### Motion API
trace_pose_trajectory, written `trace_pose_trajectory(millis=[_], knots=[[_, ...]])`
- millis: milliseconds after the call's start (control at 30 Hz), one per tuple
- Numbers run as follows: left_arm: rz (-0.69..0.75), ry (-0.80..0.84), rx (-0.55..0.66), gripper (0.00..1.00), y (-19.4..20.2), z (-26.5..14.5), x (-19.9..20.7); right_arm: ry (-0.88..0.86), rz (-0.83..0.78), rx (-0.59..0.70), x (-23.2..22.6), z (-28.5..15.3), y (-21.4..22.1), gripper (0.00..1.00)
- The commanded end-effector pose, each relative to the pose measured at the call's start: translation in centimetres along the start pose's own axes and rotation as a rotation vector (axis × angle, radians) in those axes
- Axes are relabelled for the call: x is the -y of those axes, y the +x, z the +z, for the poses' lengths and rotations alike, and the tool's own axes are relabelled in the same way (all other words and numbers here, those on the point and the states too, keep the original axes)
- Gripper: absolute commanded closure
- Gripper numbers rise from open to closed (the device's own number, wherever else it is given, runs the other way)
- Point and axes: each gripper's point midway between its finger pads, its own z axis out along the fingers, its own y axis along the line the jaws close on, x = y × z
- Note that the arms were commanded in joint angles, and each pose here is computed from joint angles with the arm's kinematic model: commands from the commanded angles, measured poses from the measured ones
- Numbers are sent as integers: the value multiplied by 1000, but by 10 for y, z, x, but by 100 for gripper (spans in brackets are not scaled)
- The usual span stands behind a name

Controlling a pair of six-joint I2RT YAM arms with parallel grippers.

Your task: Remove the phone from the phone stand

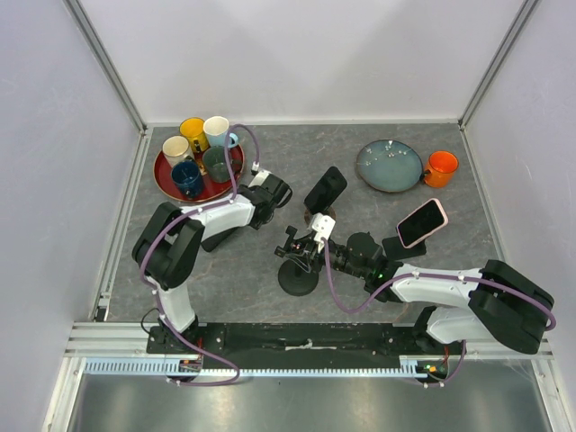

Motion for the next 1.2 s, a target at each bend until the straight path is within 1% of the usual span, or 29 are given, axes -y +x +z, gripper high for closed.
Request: trace_pose_trajectory(millis=[0, 67, 200, 367, 567, 733, 800, 900, 1000, 1033, 1100, 1133, 1167], knots=[[-92, 43, 27, 52, -13, -8, 6, 9, 57, -174, 0, -12, 52, 94], [-108, 59, 34, 50, -16, -11, 7, 9, 57, -174, 0, -11, 52, 94], [-151, 145, 49, 44, -23, -23, 14, 4, 60, -177, -1, -11, 52, 94], [-239, 234, 115, 37, -42, -46, 11, 4, 62, -179, -1, -12, 52, 94], [-328, 299, 199, 36, -63, -76, -5, 4, 62, -179, -1, -11, 51, 94], [-446, 347, 327, 36, -84, -119, -41, 6, 61, -180, -1, -10, 49, 95], [-489, 362, 393, 35, -91, -139, -60, 8, 64, -176, 0, -8, 47, 98], [-522, 372, 467, 35, -90, -161, -83, 1, 62, -171, -1, -5, 44, 100], [-530, 395, 518, 32, -84, -172, -94, -8, 61, -170, -1, 0, 40, 100], [-557, 413, 560, 27, -84, -185, -104, -16, 61, -167, -3, 1, 38, 100], [-559, 455, 598, 17, -80, -195, -107, -21, 58, -160, -2, 6, 33, 100], [-584, 478, 649, 7, -81, -208, -118, -24, 58, -158, -3, 7, 32, 100], [-586, 495, 669, 6, -81, -213, -120, -24, 58, -152, -3, 10, 28, 100]])
